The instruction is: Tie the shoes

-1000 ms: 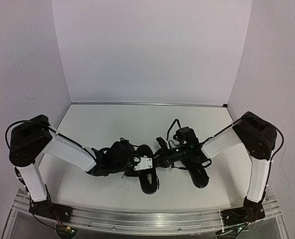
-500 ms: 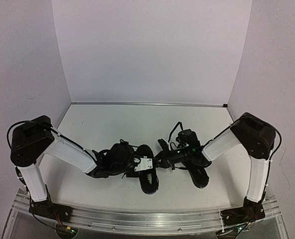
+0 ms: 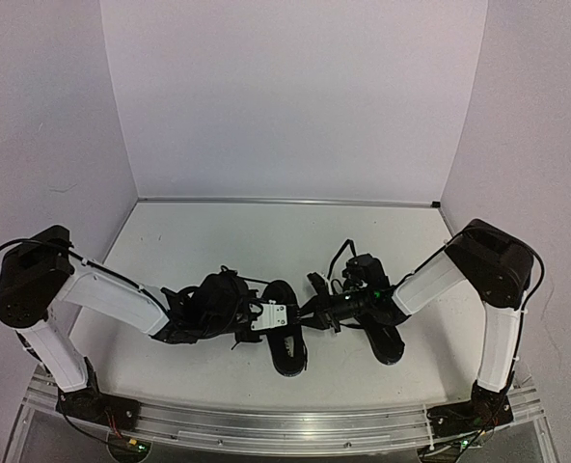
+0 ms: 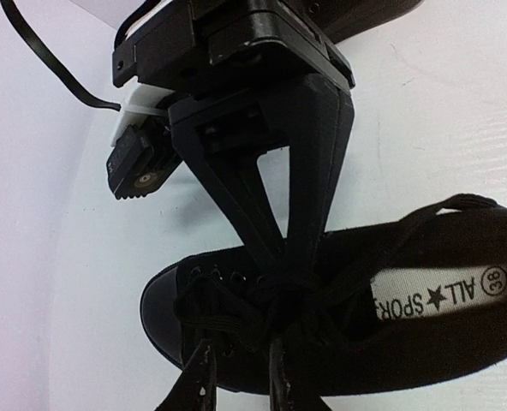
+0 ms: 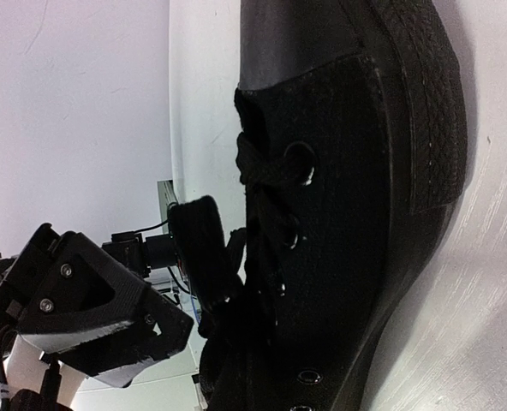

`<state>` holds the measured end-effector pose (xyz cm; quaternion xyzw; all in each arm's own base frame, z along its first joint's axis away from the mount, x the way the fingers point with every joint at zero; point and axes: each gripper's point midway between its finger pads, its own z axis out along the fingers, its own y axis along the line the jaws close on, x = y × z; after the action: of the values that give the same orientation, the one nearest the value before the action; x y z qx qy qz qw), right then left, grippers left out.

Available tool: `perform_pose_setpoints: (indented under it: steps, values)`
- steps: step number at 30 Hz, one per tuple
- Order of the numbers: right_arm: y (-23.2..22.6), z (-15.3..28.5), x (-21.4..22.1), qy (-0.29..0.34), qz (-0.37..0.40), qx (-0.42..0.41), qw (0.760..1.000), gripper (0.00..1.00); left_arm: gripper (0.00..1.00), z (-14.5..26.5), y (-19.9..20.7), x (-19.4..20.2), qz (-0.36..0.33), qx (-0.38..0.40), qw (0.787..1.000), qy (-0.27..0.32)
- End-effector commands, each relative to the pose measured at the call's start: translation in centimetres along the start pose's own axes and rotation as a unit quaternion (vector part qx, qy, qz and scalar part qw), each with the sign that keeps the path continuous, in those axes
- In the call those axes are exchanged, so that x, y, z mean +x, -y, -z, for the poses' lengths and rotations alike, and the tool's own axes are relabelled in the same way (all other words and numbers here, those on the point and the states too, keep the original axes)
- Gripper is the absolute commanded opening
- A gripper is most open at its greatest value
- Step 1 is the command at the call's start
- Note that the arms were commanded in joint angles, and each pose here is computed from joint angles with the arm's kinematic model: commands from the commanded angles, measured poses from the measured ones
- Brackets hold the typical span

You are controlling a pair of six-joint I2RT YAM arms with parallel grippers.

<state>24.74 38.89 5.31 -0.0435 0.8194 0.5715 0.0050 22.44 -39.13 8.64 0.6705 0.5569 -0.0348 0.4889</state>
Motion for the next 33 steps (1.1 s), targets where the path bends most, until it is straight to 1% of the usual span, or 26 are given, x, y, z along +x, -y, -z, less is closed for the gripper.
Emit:
perform_pose_setpoints:
  steps: [1,8,11,15,19,21,23,26,28,33]
  values:
    - [-2.4,0.5,-0.9,0.017,0.034,-0.022,0.999,0.0,0.22,1.3,-0.2,0.5,0.007,-0.006,1.0,-0.009]
    - [-2.8,0.7,-1.0,0.023,0.041,-0.024,0.999,0.0,0.22,1.4,-0.4,1.0,0.013,-0.014,1.0,-0.017]
    - [-3.0,0.9,-1.0,0.025,0.045,-0.025,0.998,0.0,0.3,1.9,-0.6,0.5,0.022,-0.014,1.0,-0.002]
    - [-3.1,0.9,-1.0,0.025,0.047,-0.026,0.998,0.0,0.33,2.4,-1.3,-0.2,0.045,-0.021,0.999,0.023]
    - [-3.7,1.1,-1.0,0.026,0.056,-0.03,0.998,0.0,0.36,3.1,-3.1,-0.4,0.091,-0.024,0.994,0.048]
    - [-4.0,1.1,-1.0,0.025,0.06,-0.032,0.997,0.0,0.39,3.4,-4.7,-0.7,0.132,-0.022,0.989,0.065]
    - [-4.1,1.1,-1.0,0.023,0.063,-0.034,0.997,0.0,0.4,3.7,-5.9,-1.2,0.172,-0.007,0.982,0.081]
    - [-4.3,1.2,-0.9,0.022,0.068,-0.034,0.997,0.0,0.43,3.5,-7.4,-1.6,0.217,0.004,0.972,0.086]
    - [-4.3,1.2,-0.8,0.02,0.07,-0.032,0.997,0.0,0.45,3.1,-8.0,-1.9,0.244,0.016,0.966,0.086]
    - [-4.3,1.3,-0.7,0.017,0.076,-0.026,0.997,0.0,0.51,2.9,-8.7,-3.4,0.313,0.067,0.94,0.115]
